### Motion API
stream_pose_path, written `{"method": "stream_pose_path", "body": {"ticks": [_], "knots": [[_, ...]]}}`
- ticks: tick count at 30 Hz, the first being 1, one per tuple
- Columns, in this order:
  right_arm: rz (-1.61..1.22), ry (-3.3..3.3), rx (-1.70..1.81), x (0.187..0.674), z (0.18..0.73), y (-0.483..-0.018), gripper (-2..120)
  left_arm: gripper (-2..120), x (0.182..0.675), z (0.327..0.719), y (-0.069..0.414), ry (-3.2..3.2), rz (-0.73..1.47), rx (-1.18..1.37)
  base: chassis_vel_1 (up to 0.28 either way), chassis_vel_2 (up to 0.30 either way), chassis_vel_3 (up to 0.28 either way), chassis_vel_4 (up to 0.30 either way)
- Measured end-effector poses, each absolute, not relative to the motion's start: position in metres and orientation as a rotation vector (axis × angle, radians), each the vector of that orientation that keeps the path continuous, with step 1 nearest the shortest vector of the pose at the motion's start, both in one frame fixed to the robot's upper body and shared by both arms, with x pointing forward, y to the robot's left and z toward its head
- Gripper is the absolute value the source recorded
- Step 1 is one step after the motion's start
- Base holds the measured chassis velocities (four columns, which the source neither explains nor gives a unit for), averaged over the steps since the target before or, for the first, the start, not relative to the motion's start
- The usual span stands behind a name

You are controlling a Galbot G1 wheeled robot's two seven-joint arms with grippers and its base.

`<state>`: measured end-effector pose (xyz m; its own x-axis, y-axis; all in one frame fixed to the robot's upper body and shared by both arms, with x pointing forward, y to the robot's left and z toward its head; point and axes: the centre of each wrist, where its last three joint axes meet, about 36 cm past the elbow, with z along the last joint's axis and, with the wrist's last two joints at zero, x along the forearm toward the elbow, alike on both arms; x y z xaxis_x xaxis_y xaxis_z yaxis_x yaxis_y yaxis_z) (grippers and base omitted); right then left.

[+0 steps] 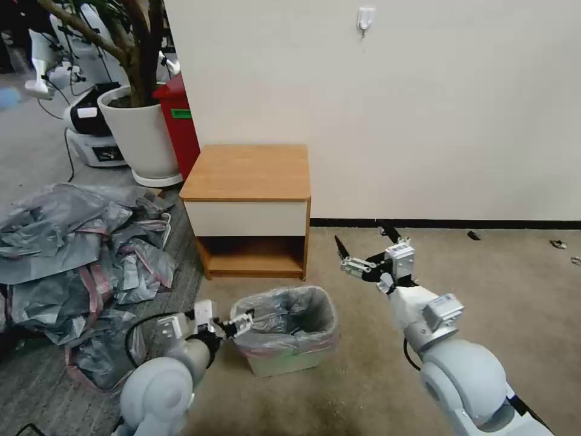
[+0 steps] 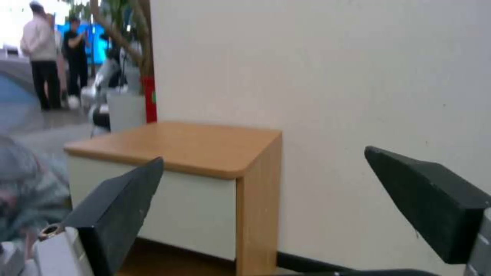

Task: Pick up the garbage bag from the table and place it over the trash can.

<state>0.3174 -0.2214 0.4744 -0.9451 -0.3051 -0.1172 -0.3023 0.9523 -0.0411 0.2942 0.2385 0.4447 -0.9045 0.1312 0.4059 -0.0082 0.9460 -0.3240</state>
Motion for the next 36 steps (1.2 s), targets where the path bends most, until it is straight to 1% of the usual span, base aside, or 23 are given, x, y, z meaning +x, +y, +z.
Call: {"method": "stream_pose_path", "body": {"ticks": [2, 8, 10, 11, 13, 15, 21, 26, 36], "knots": [[0.000, 2.970, -0.397, 0.313, 0.471, -0.228, 100, 100, 0.284, 0.439, 0.242, -2.868, 0.353, -0.025, 0.000, 0.000, 0.000, 0.000], [-0.001, 2.991, -0.275, 0.305, 0.456, -0.240, 100, 100, 0.268, 0.427, 0.245, -3.092, 0.243, 0.066, 0.000, 0.000, 0.000, 0.000], [-0.015, 3.021, -0.234, 0.302, 0.444, -0.242, 100, 100, 0.259, 0.409, 0.249, -3.160, 0.179, 0.126, 0.000, 0.000, 0.000, 0.000], [-0.015, 3.021, -0.234, 0.302, 0.444, -0.242, 100, 100, 0.259, 0.409, 0.249, -3.160, 0.179, 0.126, 0.000, 0.000, 0.000, 0.000], [-0.043, 3.057, -0.207, 0.301, 0.432, -0.241, 100, 100, 0.251, 0.392, 0.252, -3.193, 0.107, 0.149, 0.000, 0.000, 0.000, 0.000], [-0.085, 3.091, -0.192, 0.300, 0.423, -0.240, 100, 100, 0.246, 0.385, 0.253, -3.209, 0.065, 0.156, 0.000, 0.000, 0.000, 0.000], [-0.149, 3.160, -0.192, 0.300, 0.406, -0.237, 100, 100, 0.239, 0.376, 0.254, -3.203, 0.053, 0.183, 0.000, 0.000, 0.000, 0.000], [-0.146, 3.196, -0.186, 0.302, 0.392, -0.235, 100, 100, 0.236, 0.365, 0.252, -3.172, 0.053, 0.203, 0.000, 0.000, 0.000, 0.000], [-0.144, 3.203, -0.189, 0.303, 0.390, -0.234, 100, 100, 0.236, 0.363, 0.251, -3.164, 0.059, 0.211, 0.000, 0.000, 0.000, 0.000]]}}
